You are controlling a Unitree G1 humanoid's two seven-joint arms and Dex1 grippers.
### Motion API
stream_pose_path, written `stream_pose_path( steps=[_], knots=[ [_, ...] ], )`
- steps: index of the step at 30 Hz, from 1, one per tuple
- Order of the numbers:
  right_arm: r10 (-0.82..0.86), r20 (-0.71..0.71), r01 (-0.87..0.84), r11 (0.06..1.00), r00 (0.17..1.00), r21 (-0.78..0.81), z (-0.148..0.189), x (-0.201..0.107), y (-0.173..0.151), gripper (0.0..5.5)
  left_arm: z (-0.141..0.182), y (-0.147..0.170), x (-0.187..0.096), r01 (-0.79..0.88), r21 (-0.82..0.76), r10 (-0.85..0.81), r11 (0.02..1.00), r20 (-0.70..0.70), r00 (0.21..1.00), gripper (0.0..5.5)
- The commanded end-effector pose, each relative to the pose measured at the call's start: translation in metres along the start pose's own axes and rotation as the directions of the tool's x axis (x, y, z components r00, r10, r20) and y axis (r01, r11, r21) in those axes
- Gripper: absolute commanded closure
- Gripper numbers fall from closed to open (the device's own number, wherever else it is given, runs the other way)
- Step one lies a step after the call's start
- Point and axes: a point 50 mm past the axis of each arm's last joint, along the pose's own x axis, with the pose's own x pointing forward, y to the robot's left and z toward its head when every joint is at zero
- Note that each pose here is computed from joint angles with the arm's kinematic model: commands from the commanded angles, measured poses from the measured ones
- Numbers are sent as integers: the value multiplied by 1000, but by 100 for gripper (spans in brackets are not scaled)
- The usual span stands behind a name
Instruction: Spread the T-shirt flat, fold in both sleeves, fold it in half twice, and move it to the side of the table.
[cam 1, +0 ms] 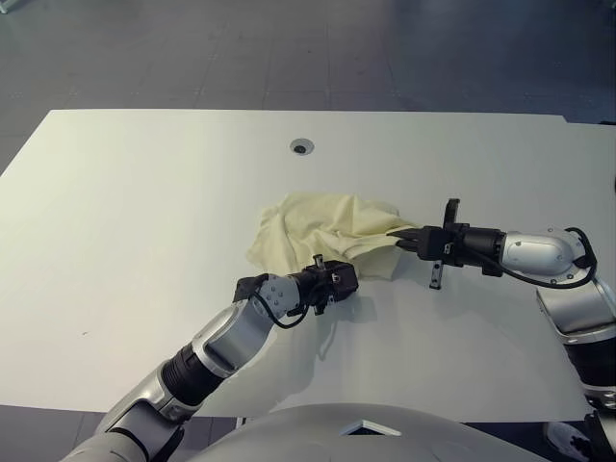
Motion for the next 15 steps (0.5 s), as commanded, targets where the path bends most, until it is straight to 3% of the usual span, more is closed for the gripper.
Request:
stream_pose_path(
  steps=[1, 8, 15],
  knots=[
    [-2, 0, 2, 1000, 1000, 8, 1, -2, 2, 550, -17, -2, -4, -4, -16, 2, 1000, -114, 993, 429],
    [-30, -2, 30, 999, 1000, 19, 2, -4, -1, 550, -13, 5, -20, -5, -43, 2, 999, -68, 998, 547],
    [-127, 64, 124, 991, 990, 47, 14, -6, -21, 550, 1, 50, -58, -32, -66, 38, 997, 88, 995, 547]
  ],
)
